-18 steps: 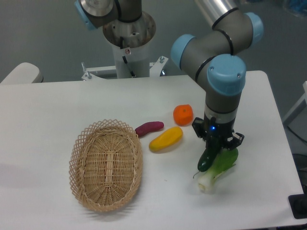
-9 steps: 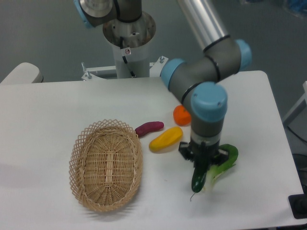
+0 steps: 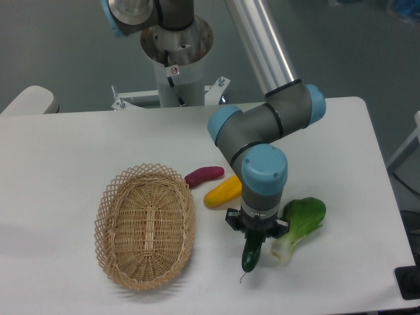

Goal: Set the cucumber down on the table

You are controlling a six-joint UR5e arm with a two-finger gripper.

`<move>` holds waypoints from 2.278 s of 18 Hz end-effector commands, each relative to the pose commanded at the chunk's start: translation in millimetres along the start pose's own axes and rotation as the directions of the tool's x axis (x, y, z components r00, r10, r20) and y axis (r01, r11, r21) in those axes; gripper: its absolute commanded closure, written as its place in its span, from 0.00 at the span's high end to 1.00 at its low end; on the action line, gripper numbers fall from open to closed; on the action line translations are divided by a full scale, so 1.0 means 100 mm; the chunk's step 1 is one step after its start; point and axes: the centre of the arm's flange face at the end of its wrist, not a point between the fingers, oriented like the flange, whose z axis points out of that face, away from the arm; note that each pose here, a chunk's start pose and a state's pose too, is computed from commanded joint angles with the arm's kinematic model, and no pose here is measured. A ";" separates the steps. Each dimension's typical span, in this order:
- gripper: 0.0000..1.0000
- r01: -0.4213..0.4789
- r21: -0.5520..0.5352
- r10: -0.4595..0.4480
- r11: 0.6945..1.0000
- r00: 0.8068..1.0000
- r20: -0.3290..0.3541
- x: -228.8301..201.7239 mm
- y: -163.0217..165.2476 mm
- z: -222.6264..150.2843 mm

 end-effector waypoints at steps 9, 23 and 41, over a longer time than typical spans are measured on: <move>0.37 -0.057 -0.021 0.057 0.998 0.998 -0.014 0.07 -0.02 0.15; 1.00 -0.039 0.103 0.027 0.994 0.993 0.111 -0.31 -0.18 -0.77; 1.00 -0.600 -0.014 0.596 0.800 0.791 0.141 -1.35 1.07 -1.73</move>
